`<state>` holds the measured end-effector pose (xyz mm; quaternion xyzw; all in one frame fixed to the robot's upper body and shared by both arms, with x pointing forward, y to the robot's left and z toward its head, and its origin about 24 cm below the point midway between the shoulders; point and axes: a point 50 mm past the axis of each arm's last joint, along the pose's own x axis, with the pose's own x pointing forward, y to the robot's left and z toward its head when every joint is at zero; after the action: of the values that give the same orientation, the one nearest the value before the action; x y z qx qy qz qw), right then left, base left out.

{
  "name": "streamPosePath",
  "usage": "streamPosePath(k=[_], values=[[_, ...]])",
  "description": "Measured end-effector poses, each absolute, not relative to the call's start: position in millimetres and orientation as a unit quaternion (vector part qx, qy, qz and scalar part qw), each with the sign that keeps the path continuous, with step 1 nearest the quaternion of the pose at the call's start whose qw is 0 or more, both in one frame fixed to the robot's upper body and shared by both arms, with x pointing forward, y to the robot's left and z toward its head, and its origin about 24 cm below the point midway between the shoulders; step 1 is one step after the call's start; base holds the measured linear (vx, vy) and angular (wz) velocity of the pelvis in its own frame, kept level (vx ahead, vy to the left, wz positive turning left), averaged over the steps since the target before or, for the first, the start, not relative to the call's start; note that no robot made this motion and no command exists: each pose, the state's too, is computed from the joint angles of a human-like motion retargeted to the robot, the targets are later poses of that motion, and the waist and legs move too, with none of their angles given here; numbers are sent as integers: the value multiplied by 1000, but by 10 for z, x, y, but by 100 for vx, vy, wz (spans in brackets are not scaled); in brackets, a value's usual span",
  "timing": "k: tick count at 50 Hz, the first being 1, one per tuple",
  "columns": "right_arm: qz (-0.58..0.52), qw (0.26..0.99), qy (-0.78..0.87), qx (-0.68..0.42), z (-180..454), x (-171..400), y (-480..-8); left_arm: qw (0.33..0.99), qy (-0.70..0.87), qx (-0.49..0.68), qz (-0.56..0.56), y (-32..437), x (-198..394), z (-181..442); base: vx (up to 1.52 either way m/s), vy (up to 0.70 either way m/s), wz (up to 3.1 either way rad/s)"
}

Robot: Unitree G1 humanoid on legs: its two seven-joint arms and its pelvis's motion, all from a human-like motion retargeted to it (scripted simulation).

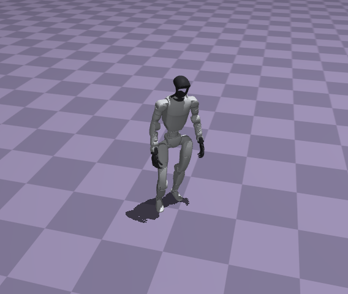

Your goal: Walk

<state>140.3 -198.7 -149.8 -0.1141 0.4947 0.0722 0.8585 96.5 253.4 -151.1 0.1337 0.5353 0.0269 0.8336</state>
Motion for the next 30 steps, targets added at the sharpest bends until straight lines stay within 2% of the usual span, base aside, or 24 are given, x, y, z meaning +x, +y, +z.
streamPosePath(k=[16,30], values=[[32,817,571,-73,-1677,855,-2000,853,499,155,-4,2439,1139,-1472,33,-6,15],[-17,822,564,-78,-1647,874,-2168,851,511,117,20,2405,1013,-1510,40,-14,-11]])
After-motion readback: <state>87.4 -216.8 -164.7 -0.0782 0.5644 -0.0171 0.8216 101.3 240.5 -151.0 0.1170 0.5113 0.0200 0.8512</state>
